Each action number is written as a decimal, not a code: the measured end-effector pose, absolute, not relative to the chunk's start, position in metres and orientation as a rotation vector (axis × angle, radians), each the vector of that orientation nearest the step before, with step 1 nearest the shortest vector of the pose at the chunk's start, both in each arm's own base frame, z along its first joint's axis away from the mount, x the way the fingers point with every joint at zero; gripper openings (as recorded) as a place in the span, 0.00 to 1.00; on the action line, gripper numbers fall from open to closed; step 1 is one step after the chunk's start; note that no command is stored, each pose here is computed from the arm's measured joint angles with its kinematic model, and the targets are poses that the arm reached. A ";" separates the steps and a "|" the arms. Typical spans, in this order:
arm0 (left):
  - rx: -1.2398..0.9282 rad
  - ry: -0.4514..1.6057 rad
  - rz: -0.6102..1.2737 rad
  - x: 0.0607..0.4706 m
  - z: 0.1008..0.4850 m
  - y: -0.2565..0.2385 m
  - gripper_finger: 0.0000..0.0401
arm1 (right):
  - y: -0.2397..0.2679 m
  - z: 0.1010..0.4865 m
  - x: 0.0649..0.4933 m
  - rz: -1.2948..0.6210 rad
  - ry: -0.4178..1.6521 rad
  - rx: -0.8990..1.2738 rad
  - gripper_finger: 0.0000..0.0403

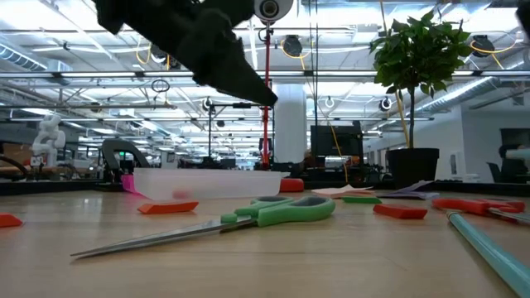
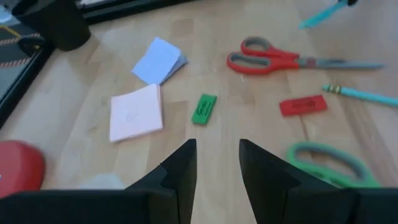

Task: Pack school essentials
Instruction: Put the light blue pen into the pink supply box

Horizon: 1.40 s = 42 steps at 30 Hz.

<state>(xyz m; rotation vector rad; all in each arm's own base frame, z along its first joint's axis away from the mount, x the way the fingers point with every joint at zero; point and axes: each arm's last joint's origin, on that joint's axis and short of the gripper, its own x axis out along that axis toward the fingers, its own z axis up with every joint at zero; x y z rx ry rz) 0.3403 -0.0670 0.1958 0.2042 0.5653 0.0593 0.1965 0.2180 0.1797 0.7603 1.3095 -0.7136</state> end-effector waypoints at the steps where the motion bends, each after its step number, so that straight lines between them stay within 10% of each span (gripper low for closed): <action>1: 0.207 0.569 0.039 0.342 0.194 -0.067 0.31 | 0.219 0.180 0.195 -0.706 1.288 0.750 0.06; 15: 0.303 0.456 -0.153 0.355 0.207 -0.080 0.32 | 0.225 0.178 0.193 -0.651 0.882 0.486 0.06; 29: 0.474 0.539 -0.200 0.375 0.287 -0.082 0.65 | 0.218 0.152 0.196 -0.566 0.773 0.443 0.06; 42: 0.396 0.470 -0.191 0.382 0.323 -0.070 0.59 | 0.209 0.165 0.197 -0.512 0.784 0.366 0.06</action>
